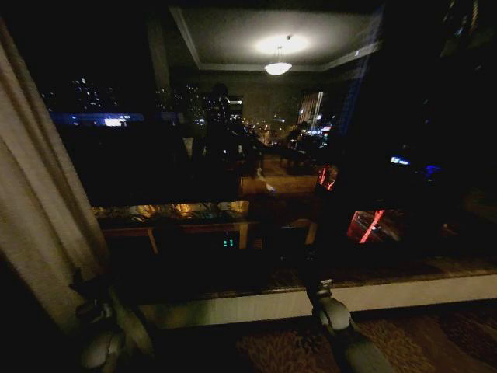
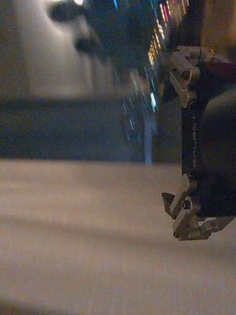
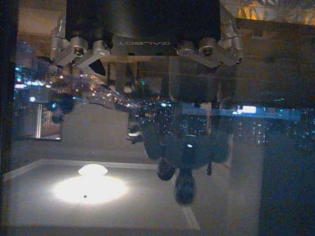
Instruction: Open the curtains by pulling them apart, changing their state from closed to fully open.
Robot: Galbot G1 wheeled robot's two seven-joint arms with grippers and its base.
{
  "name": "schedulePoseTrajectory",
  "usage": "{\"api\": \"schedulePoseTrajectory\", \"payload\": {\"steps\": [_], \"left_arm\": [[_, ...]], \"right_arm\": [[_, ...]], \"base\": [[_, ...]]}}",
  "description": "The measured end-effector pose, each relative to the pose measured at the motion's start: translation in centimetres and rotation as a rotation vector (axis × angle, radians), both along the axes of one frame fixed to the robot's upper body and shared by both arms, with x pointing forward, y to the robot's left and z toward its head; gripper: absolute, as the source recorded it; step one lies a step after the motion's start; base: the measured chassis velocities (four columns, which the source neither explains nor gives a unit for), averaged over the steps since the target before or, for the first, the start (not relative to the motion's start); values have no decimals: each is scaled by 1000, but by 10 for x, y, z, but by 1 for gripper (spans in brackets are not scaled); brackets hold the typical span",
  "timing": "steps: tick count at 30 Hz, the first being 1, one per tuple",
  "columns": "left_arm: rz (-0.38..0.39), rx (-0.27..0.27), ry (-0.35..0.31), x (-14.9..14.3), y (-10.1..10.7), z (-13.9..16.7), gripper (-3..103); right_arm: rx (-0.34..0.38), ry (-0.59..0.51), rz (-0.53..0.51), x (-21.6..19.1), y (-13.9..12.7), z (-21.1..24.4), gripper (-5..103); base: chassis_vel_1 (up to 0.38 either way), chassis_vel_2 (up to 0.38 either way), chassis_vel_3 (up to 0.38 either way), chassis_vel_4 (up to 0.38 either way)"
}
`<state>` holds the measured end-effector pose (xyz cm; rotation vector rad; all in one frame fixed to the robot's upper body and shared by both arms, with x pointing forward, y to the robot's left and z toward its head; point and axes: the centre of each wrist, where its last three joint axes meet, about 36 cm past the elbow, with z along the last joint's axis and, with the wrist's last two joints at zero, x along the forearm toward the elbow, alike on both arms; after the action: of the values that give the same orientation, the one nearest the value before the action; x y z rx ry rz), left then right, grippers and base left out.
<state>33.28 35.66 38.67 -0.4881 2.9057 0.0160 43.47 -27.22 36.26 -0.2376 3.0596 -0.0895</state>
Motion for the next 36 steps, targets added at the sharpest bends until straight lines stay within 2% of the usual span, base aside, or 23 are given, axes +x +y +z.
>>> {"api": "schedulePoseTrajectory", "payload": {"steps": [2,4,5,6,8,13,18,28,36], "left_arm": [[-121,-63,-25,-7,-4,4,100],[-141,-77,-30,-8,-4,5,100],[-202,-126,-36,-13,-5,9,100],[-251,-161,-22,-16,-5,12,100],[-303,-190,17,-21,-5,14,100],[-307,-219,72,-23,-12,16,100],[-285,-207,100,-25,-19,13,100],[-283,-169,90,-28,-25,4,100],[-280,-165,90,-27,-25,4,100]], "right_arm": [[0,0,0,0,0,0,100],[0,0,0,0,0,0,100],[0,0,0,0,0,0,100],[0,0,0,0,0,0,100],[0,0,0,0,0,0,100],[0,0,0,0,0,0,100],[0,0,0,0,0,0,100],[0,0,0,0,0,0,100],[0,0,0,0,0,0,100]], "base": [[0,0,0,0],[0,0,0,0],[0,0,0,0],[0,0,0,0],[0,0,0,0],[0,0,0,0],[0,0,0,0],[0,0,0,0],[0,0,0,0]]}}
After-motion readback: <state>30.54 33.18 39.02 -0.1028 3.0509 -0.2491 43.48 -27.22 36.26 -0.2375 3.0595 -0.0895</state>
